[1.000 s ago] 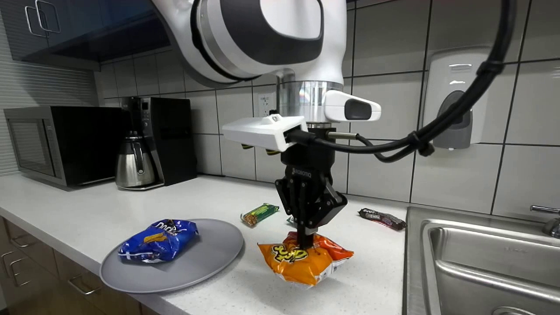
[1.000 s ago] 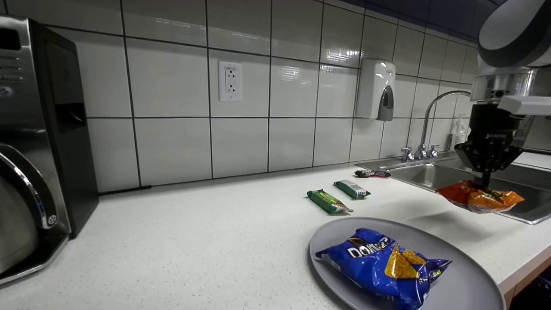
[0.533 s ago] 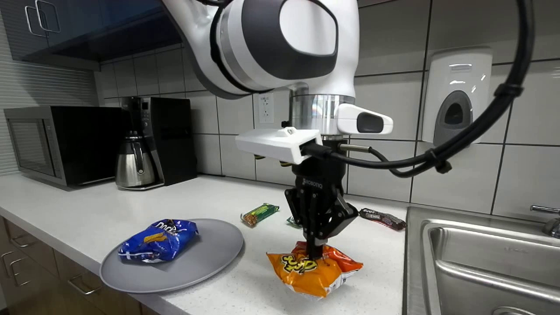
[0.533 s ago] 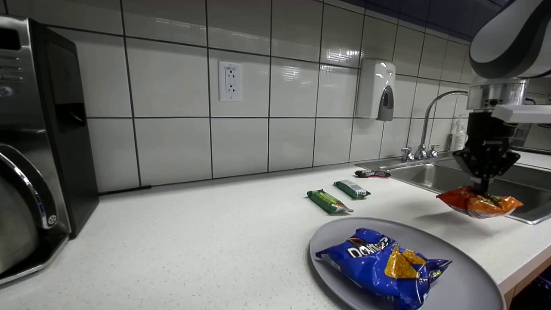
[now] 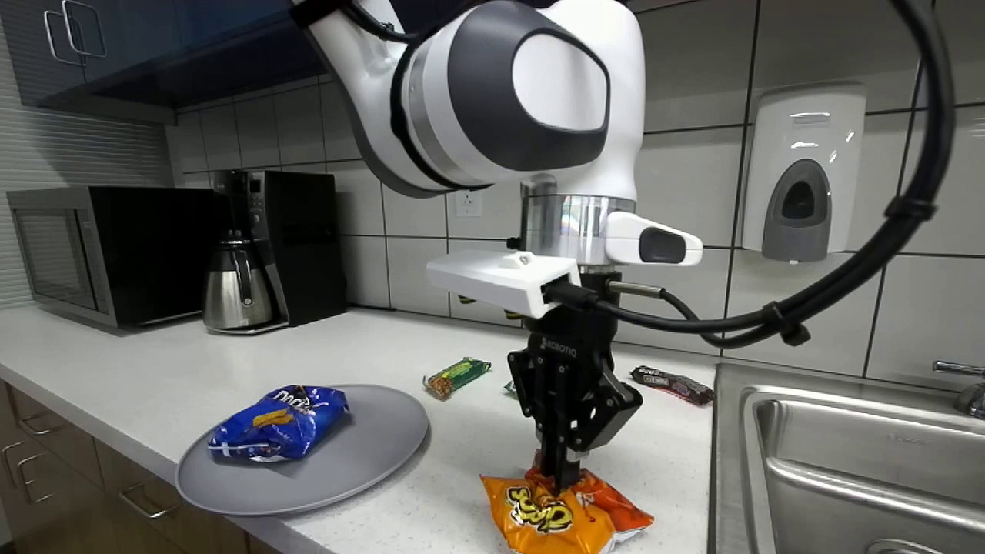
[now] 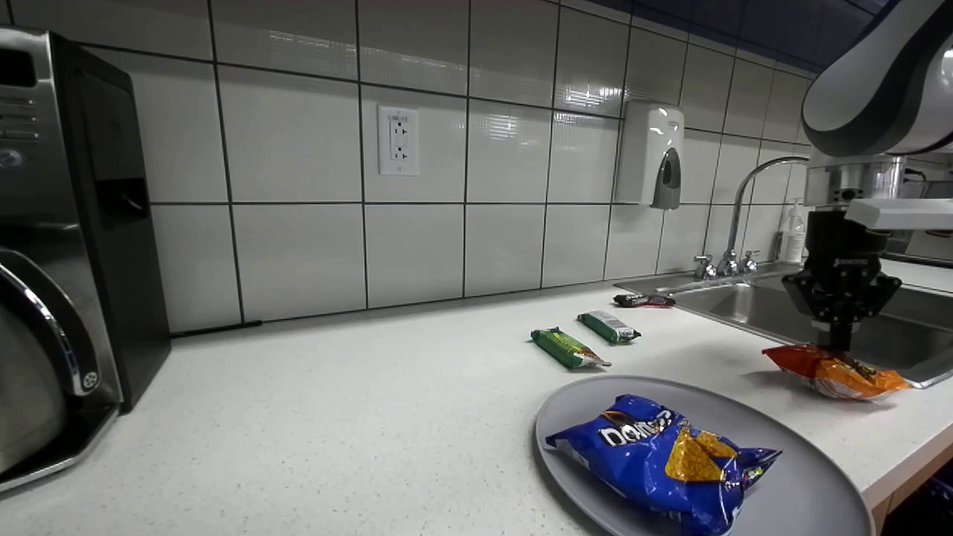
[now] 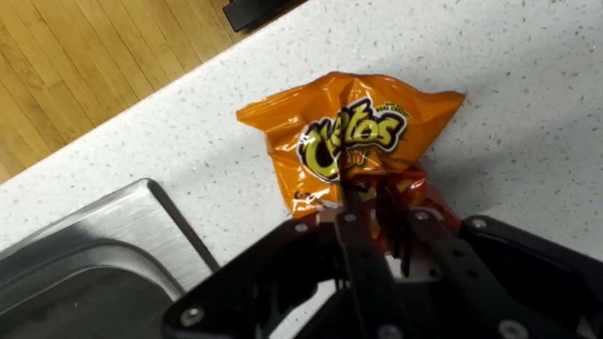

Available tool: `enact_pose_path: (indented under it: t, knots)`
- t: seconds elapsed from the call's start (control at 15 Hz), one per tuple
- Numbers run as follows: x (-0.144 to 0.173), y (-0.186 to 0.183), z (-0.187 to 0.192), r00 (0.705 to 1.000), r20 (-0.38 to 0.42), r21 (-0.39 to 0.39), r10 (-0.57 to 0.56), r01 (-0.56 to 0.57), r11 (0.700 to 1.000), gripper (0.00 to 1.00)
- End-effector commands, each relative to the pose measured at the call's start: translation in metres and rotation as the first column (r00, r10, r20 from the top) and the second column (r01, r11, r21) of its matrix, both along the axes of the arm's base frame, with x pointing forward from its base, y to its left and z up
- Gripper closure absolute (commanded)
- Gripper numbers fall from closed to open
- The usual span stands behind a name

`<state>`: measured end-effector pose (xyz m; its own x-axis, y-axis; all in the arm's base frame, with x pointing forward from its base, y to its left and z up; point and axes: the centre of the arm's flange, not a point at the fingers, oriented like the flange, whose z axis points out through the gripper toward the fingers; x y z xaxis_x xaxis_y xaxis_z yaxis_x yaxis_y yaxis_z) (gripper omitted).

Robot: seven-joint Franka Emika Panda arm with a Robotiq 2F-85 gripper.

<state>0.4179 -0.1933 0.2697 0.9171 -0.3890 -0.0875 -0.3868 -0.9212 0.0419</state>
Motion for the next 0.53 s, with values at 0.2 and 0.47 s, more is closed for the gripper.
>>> enact_pose_path:
  t: [0.2,0.47]
  knots:
    - [0.003,-0.002,0.017,1.000,0.027,-0.013,-0.012,0.012,1.000,0.30]
    - [-0.002,0.011,0.031,0.999,0.036,-0.010,-0.008,0.009,1.000,0.00]
